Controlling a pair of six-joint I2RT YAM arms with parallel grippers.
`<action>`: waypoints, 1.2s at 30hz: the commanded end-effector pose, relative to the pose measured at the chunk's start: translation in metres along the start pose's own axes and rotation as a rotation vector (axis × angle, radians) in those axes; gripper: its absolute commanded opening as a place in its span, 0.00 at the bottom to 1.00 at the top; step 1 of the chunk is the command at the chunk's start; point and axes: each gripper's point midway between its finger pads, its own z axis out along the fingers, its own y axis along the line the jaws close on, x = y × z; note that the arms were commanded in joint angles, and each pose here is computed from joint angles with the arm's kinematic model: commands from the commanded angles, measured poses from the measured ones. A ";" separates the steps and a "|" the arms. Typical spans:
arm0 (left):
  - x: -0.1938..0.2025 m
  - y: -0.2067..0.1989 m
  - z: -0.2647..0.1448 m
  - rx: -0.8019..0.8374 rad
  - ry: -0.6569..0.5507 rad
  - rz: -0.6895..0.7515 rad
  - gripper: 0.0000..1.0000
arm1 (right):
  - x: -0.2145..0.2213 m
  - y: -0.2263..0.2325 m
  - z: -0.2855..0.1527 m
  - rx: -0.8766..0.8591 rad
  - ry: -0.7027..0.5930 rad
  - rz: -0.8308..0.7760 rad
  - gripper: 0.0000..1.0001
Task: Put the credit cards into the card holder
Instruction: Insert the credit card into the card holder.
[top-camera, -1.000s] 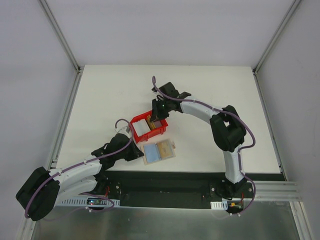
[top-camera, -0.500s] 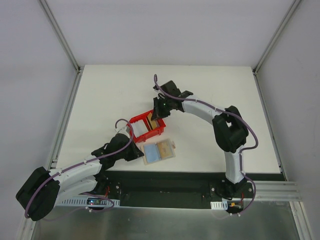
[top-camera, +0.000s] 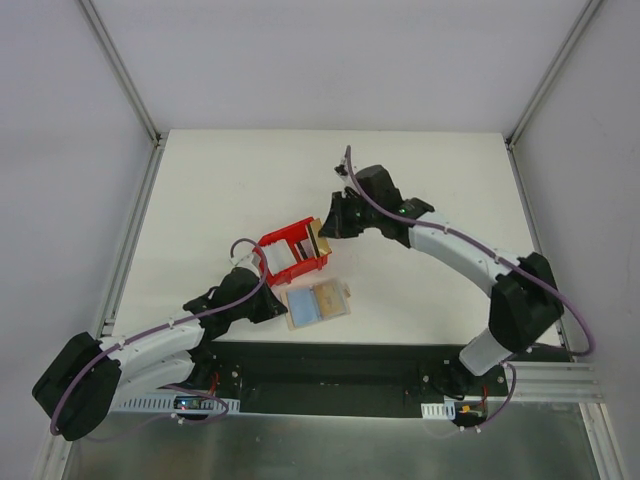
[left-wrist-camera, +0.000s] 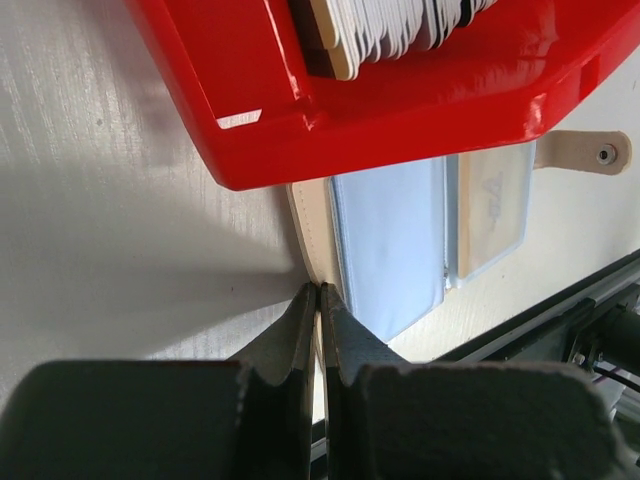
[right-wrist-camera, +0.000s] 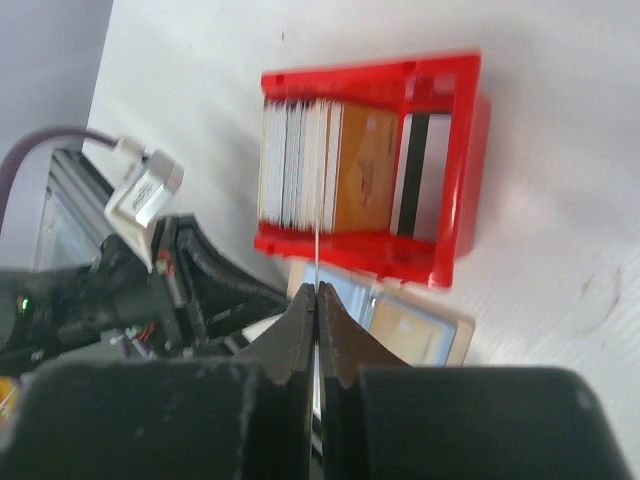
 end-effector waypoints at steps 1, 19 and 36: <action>0.005 0.016 0.003 -0.052 0.007 0.019 0.00 | 0.020 0.017 -0.029 -0.119 -0.072 0.079 0.00; 0.015 0.026 0.004 -0.076 0.054 0.035 0.00 | 0.129 -0.022 0.028 -0.194 0.091 0.240 0.00; 0.012 0.023 0.004 -0.081 0.050 0.028 0.00 | 0.152 -0.037 0.032 -0.159 0.057 0.270 0.00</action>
